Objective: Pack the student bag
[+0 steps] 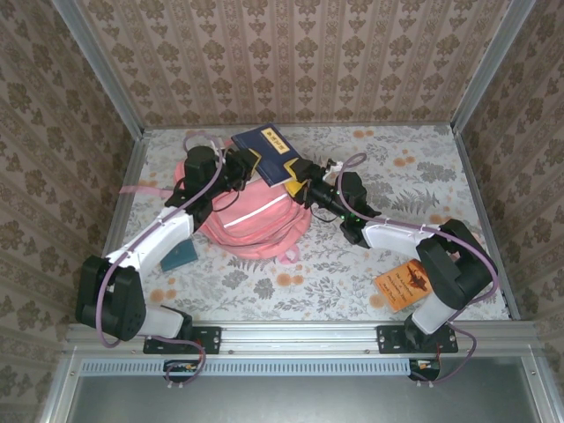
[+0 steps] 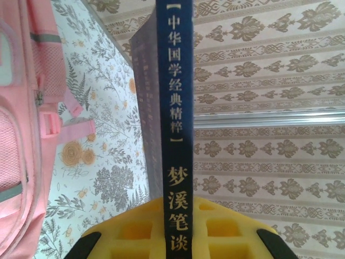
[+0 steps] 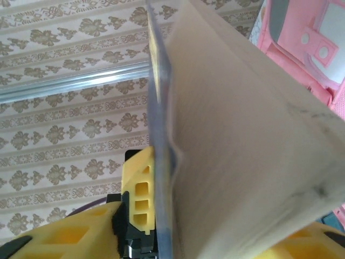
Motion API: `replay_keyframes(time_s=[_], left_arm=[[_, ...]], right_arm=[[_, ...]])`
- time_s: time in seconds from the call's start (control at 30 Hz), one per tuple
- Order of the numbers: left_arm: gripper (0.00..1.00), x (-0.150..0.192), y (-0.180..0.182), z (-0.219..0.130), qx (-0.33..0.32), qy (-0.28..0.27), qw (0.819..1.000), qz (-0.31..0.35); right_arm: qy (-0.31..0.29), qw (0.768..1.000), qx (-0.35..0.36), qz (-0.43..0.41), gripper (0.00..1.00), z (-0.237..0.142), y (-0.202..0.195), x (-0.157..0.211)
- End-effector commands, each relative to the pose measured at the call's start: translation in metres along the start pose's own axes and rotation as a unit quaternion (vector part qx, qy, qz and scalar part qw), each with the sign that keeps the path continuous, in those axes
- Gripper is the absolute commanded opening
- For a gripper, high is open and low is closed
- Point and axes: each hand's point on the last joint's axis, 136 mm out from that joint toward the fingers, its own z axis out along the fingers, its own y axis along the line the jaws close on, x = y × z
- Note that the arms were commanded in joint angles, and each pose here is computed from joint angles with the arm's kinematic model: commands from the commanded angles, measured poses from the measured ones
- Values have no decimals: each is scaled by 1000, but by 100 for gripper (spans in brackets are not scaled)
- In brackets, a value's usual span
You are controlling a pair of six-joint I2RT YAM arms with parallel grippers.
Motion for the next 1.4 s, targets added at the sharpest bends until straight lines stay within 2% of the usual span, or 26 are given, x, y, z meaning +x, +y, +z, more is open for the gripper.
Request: replay_keyframes(time_s=[0.0,0.1,0.2,0.33,0.43,0.53,0.63,0.73,0.93,1.0,1.03,1.2,1.37], left_arm=[[7,0,-18,-10,32,0,999,3],[12,2,-8,-12,18,12,1000,7],[25,6,12,-18,-20,27,999,22],[62,12,44,-31,-98,47,991,81],[76,17,66,-44,-169,81,969,160],[82,21,85,-55,-222,109,942,226],[89,26,94,-57,-241,134,919,280],[100,34,99,-53,-254,167,889,343],[98,61,110,-31,-294,234,799,470],[84,71,116,-23,-301,264,768,499],[80,74,119,-20,-308,275,755,510],[70,86,140,-4,-337,326,704,534],[60,89,163,6,-388,361,639,557]], right_arm=[[-10,999,-37,-4,37,4,22,-6],[-10,1000,-26,-13,23,5,19,-8],[-17,999,4,-36,13,0,10,-11],[-37,991,74,-105,9,-18,-2,-20],[-56,976,128,-170,8,-39,-7,-30],[-73,960,164,-216,8,-64,-5,-43],[-91,947,199,-238,8,-90,-9,-59],[-109,932,232,-258,8,-119,-9,-73],[-151,913,264,-272,8,-166,-3,-92],[-157,909,265,-280,9,-174,0,-94],[-159,908,266,-282,9,-178,0,-94],[-159,906,274,-281,9,-186,-4,-95],[-153,909,278,-269,9,-185,-13,-95]])
